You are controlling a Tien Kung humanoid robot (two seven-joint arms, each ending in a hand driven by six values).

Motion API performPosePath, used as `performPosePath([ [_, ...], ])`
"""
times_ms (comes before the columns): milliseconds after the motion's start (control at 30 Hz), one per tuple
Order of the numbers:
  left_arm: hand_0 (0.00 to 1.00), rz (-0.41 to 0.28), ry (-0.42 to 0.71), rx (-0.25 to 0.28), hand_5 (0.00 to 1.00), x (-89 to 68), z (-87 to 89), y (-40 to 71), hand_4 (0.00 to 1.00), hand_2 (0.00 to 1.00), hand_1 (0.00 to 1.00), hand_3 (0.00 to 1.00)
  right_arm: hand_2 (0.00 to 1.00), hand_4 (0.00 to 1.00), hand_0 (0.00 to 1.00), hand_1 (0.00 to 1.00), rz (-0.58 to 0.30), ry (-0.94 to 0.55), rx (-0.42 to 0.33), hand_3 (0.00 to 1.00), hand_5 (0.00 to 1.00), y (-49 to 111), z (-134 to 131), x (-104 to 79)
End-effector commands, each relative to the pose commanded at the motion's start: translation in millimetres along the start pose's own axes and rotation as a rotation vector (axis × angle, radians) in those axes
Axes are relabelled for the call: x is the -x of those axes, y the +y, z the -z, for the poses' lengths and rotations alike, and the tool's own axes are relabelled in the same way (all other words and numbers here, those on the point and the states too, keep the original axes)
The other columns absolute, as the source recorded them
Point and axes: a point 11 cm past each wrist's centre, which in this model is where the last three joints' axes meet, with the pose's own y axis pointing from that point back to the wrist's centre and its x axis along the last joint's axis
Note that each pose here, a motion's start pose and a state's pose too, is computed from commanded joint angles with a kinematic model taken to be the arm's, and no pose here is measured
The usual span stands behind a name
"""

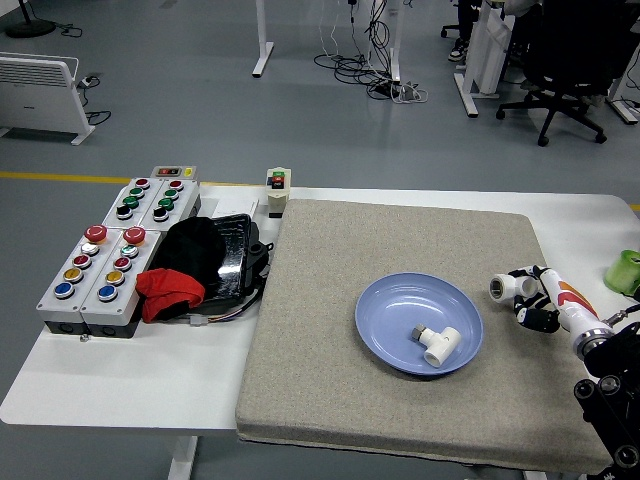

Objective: Pick pipe place plate twice

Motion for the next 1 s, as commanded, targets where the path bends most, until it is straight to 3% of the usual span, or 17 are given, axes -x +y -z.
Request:
performPosePath([
  [467,0.694,-0.003,0.001,-0.006,0.998,-1.1,3.1,0.0,0.26,0.687,0.674,0.616,0.498,0.389,0.24,0.399,-0.015,-0.008,-0.051,0.628,0.078,2.7,17.4,-6.1],
  [600,0.694,-0.004,-0.001,-0.008,0.998,-2.2,4.2,0.0,0.259,0.687,0.674,0.616,0.498,0.39,0.246,0.398,-0.022,-0.006,-0.125,0.625,0.076,8.3,40.1,-7.4],
  [733,0.694,-0.006,-0.001,-0.01,0.998,-3.1,5.3,0.0,0.259,0.687,0.674,0.616,0.498,0.39,0.246,0.398,0.005,0.04,-0.218,0.625,0.076,16.5,68.8,0.4],
  [767,0.694,-0.007,-0.001,-0.011,0.998,-3.3,5.8,0.0,0.259,0.687,0.674,0.616,0.501,0.391,0.298,0.414,0.024,0.081,-0.246,0.623,0.077,19.7,78.9,6.0],
  [933,0.694,-0.008,0.0,-0.011,0.998,-3.8,6.2,0.0,0.259,0.687,0.674,0.616,0.501,0.391,0.298,0.414,0.071,0.184,-0.313,0.623,0.077,27.6,105.4,24.4],
  [967,0.694,-0.008,0.001,-0.011,0.998,-4.0,5.9,0.0,0.259,0.686,0.673,0.616,0.511,0.406,0.391,0.459,0.089,0.214,-0.324,0.626,0.078,28.8,111.7,30.5],
  [1000,0.694,-0.009,0.002,-0.01,0.998,-4.1,5.7,0.0,0.259,0.686,0.673,0.616,0.511,0.406,0.391,0.459,0.109,0.222,-0.334,0.626,0.078,29.5,115.6,35.9],
])
